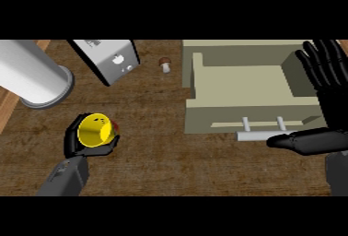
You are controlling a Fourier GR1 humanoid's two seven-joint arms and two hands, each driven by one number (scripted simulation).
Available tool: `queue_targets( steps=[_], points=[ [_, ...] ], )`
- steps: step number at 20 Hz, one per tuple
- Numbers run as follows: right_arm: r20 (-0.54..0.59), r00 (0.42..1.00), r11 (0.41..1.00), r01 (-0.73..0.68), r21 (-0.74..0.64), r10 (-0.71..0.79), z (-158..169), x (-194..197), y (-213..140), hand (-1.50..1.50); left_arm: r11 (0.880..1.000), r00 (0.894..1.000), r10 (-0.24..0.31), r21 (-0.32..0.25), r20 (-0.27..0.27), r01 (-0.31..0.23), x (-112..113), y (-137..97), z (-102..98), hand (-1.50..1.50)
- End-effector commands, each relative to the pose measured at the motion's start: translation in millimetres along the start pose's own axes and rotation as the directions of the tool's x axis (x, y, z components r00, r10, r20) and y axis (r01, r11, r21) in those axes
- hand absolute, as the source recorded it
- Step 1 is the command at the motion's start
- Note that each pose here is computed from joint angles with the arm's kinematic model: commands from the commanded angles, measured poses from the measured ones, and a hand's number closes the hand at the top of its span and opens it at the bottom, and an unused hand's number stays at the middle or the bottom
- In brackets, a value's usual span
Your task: Pick up the cup, place it into the drawer and close the drawer
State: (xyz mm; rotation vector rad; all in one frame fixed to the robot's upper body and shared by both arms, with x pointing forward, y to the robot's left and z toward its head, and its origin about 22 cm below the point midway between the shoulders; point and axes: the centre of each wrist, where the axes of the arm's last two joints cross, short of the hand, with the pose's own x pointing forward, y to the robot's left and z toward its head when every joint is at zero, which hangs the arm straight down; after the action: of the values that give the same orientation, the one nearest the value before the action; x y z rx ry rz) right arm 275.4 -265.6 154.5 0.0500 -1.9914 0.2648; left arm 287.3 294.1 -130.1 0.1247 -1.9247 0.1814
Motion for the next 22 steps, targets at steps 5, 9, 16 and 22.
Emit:
queue_targets(
  steps=[5, 9, 16, 22],
  points=[
    [-0.015, 1.000, 1.000, -0.016, 0.015, 0.016, 5, -11, 10, -1.50, 0.972, 0.967, 0.186, -0.175, 0.172, -0.156, 28, -40, -67, 1.50],
    [-0.016, 1.000, 1.000, -0.007, -0.016, 0.006, 13, -15, 6, -1.50, 0.958, 0.960, 0.205, -0.241, 0.192, -0.157, 47, -79, -94, 1.50],
    [-0.008, 0.999, 0.999, -0.034, -0.030, 0.033, 13, -6, -16, -1.50, 0.909, 0.955, 0.231, -0.390, 0.185, -0.144, 128, -169, -157, 1.50],
    [-0.023, 0.999, 0.999, -0.038, -0.039, 0.037, 9, -17, 3, -1.50, 0.912, 0.964, 0.188, -0.398, 0.189, -0.100, 193, -224, -182, 1.50]
  ],
)
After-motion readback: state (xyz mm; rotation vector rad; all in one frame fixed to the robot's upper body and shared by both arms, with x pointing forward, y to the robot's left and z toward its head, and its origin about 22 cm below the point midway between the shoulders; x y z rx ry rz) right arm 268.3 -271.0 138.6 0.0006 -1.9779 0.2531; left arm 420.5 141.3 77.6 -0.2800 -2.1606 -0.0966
